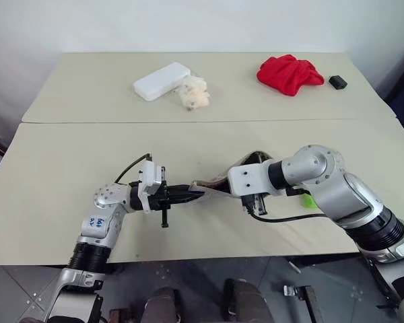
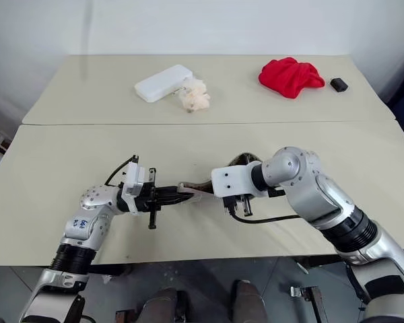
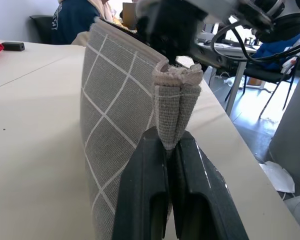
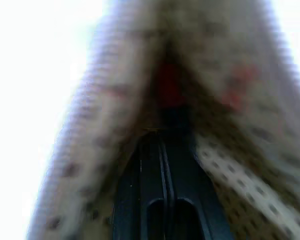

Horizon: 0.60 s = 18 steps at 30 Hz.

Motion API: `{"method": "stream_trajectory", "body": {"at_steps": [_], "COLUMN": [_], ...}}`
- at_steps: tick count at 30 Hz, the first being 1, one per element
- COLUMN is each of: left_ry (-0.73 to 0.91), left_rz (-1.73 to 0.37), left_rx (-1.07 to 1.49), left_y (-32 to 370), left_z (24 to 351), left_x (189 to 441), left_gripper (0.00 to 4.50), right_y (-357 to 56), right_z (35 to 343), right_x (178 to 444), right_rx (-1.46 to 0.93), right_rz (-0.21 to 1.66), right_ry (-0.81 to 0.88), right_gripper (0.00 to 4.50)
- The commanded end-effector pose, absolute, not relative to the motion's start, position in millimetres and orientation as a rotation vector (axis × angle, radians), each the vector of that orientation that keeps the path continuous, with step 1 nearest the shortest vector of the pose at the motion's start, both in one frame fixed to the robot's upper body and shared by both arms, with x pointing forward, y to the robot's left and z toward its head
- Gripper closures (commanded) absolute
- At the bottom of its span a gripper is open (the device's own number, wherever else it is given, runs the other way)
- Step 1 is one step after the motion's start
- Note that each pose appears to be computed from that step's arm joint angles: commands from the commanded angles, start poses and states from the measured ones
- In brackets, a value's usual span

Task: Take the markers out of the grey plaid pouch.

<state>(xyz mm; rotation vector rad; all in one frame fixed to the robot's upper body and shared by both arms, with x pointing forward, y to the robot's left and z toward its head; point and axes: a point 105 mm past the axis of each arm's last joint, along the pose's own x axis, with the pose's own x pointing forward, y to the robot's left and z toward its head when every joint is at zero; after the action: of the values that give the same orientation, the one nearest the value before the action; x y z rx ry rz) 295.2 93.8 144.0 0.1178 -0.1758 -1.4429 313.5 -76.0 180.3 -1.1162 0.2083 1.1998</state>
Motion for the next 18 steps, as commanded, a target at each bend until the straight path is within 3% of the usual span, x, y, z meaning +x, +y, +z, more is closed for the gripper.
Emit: {"method": "stream_trajectory", "body": {"at_steps": [1,4,8,14,18], "left_ry": [-0.182,-0.172,-0.146,-0.028,0.038], "left_rz": [-1.432,-1.451,-1.482,-1.587,-1.652], "left_rx": [0.110,0.066,-0.006,-0.154,-0.203], "left_y": [97,96,95,98,102], "left_z": [145,146,152,160,164], "left_x": [292,290,289,280,272], "left_gripper": [4.50,4.50,4.50,4.50,4.50], "right_y": [-71,-57,-53,-33,-45], "right_z": [197,203,191,202,200], "right_x": [315,322,322,322,315], "right_rx": [-1.094,-1.132,-1.222,-1.280,-1.303], "right_rz": [1.140,1.107,1.182,1.252,1.293], "right_ry": [0.140,0.051,0.129,0.108,0.164], "right_gripper": [3.62,2.61,1.34,1.34,1.34]}}
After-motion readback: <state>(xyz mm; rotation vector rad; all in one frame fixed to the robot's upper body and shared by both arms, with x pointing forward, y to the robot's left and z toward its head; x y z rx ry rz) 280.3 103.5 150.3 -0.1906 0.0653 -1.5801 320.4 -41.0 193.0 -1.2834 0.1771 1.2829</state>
